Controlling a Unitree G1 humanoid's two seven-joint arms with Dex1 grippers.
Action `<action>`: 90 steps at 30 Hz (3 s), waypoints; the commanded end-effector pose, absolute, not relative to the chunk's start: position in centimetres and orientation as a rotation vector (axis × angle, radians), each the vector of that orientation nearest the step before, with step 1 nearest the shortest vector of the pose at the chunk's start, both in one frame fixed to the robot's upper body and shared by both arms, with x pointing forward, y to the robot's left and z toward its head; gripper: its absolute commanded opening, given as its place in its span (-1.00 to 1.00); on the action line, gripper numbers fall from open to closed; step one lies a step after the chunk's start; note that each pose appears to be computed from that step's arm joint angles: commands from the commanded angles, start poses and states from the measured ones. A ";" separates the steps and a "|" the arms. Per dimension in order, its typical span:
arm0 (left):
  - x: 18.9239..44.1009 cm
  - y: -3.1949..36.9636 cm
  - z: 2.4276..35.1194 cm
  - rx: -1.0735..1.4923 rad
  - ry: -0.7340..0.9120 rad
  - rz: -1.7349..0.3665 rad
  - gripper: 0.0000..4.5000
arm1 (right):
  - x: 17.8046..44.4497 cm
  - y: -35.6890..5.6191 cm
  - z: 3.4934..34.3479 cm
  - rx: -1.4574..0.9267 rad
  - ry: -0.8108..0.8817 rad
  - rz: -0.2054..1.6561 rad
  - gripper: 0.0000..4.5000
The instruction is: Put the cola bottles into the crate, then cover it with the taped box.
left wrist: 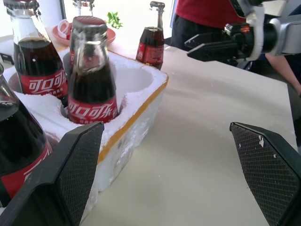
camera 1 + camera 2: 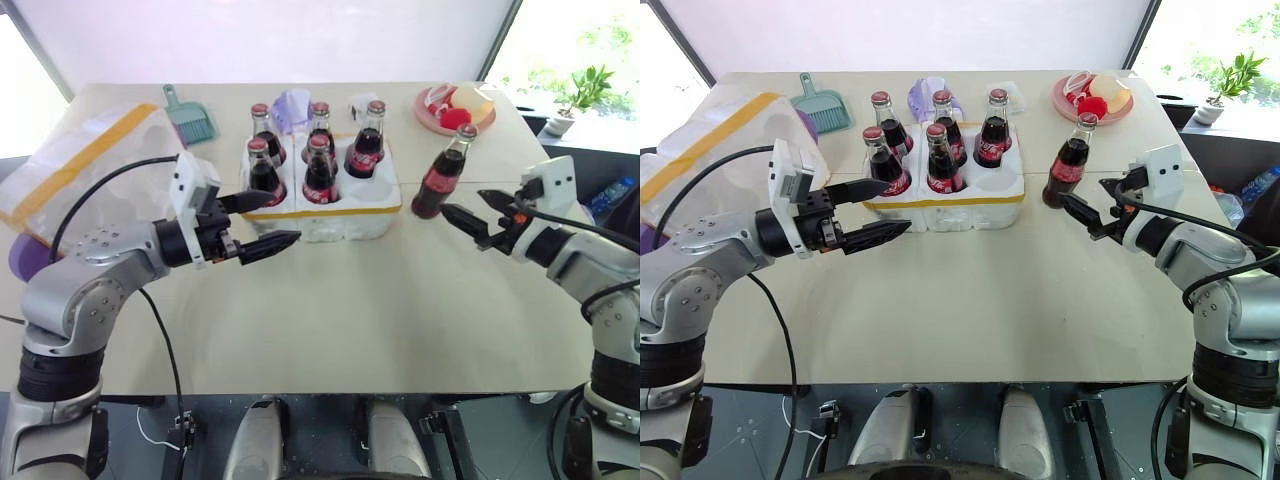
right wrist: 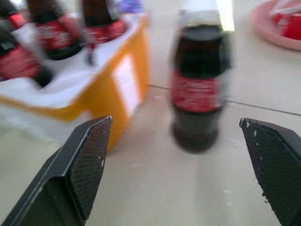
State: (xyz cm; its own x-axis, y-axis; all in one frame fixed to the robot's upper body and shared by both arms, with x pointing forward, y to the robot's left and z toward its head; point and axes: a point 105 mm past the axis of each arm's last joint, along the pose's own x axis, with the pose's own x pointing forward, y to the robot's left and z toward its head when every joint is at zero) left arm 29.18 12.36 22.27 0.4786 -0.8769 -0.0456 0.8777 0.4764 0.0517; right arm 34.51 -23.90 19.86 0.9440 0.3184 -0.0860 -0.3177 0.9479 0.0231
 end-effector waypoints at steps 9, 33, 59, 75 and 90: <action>29.2 12.0 23.3 0.118 -0.039 -1.087 1.00 | 40.0 -23.3 20.5 0.019 0.012 0.275 0.98; 29.1 12.5 23.5 0.122 -0.049 -1.054 1.00 | 37.9 -15.2 32.8 0.097 -0.404 0.708 0.23; 29.3 12.7 23.5 0.132 -0.062 -1.035 1.00 | 41.1 -10.4 19.7 -0.288 0.074 0.838 0.70; 25.4 22.2 26.9 0.449 0.072 -0.766 1.00 | 32.6 -18.8 31.4 -0.249 -0.041 0.999 0.99; 17.6 39.5 28.6 0.523 0.586 -0.345 1.00 | 28.9 -18.3 33.6 -0.295 -0.095 1.147 0.99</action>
State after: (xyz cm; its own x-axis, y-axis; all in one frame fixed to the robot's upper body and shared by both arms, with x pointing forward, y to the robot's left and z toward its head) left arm 18.20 37.91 27.23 0.7536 -0.2282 -0.6164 0.5005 0.8071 0.3131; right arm 29.89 -18.45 31.87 0.4425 0.8895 -0.1138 -0.8847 0.4122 -0.2175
